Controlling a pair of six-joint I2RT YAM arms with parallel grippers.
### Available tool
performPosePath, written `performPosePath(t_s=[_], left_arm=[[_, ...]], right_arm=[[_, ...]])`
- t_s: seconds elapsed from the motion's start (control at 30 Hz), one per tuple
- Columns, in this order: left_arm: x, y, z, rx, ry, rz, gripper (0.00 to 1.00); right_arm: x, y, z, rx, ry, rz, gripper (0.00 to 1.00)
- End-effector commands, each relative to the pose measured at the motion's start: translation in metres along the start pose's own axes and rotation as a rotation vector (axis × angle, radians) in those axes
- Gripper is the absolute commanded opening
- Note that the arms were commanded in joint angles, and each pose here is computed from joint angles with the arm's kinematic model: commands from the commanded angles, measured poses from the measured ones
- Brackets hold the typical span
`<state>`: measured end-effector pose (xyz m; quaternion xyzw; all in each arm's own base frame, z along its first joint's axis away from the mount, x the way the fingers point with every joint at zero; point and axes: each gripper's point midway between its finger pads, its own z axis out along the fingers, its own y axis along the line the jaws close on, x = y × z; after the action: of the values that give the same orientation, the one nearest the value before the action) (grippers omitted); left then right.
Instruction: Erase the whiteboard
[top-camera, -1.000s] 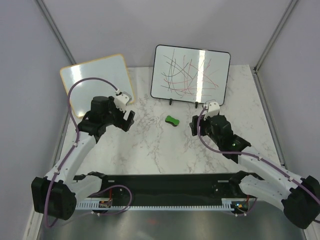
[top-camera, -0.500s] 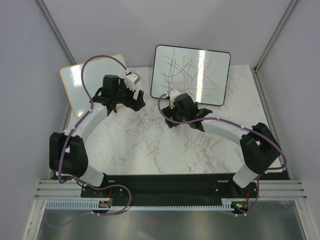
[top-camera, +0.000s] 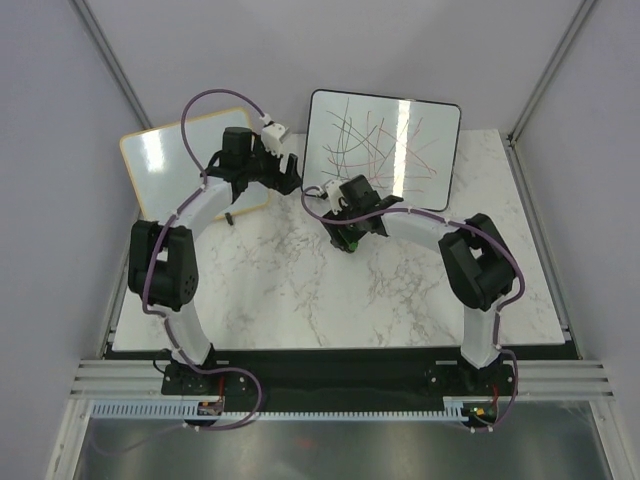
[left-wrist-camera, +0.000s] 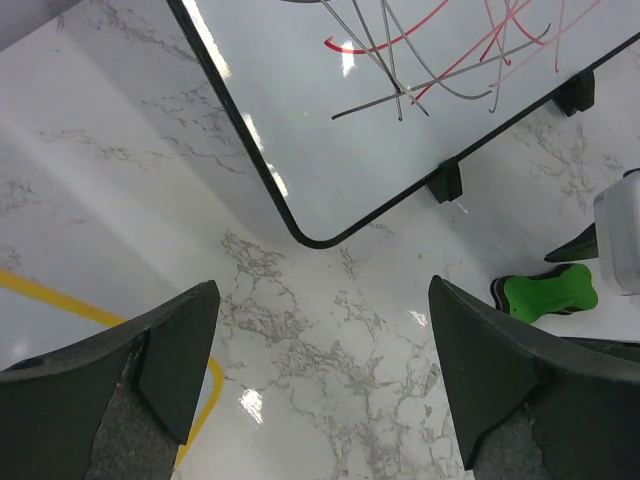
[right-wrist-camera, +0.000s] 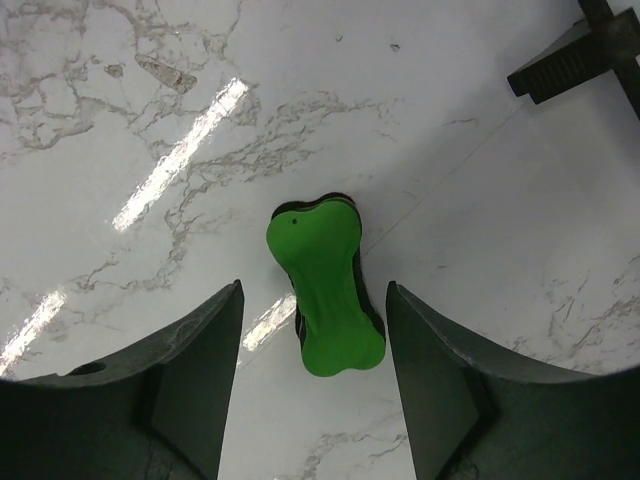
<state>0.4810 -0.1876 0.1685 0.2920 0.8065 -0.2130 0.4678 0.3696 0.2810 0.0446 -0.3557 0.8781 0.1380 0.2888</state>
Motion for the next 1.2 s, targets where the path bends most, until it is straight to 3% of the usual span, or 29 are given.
performPosePath(t_s=[0.0, 0.17, 0.4, 0.57, 0.63, 0.7, 1.0, 1.17], left_arm=[[-0.025, 0.006, 0.009, 0.025, -0.054, 0.038, 0.93], [-0.028, 0.017, 0.018, 0.058, -0.065, -0.039, 0.92], [-0.028, 0.023, 0.040, 0.130, -0.071, -0.113, 0.86], [-0.028, 0.023, 0.056, 0.178, -0.075, -0.167, 0.84], [-0.027, 0.023, 0.065, 0.201, -0.075, -0.179, 0.84], [-0.029, 0.027, 0.074, 0.206, -0.080, -0.204, 0.83], [-0.022, 0.040, 0.098, 0.206, -0.084, -0.203, 0.82], [-0.013, 0.034, 0.108, 0.278, -0.084, -0.210, 0.74]], right_arm=[[-0.013, -0.007, 0.006, -0.007, 0.000, -0.058, 0.65], [-0.003, 0.005, 0.018, -0.085, 0.030, -0.067, 0.57], [0.004, 0.002, 0.018, -0.068, 0.047, -0.061, 0.37], [0.008, 0.005, 0.010, -0.075, 0.041, -0.057, 0.21], [0.010, 0.005, 0.008, -0.068, 0.039, -0.058, 0.07], [0.012, 0.004, 0.006, -0.055, 0.028, -0.054, 0.00], [-0.025, -0.015, -0.028, 0.001, -0.170, 0.012, 0.00], [-0.062, -0.048, -0.060, 0.068, -0.312, 0.070, 0.00]])
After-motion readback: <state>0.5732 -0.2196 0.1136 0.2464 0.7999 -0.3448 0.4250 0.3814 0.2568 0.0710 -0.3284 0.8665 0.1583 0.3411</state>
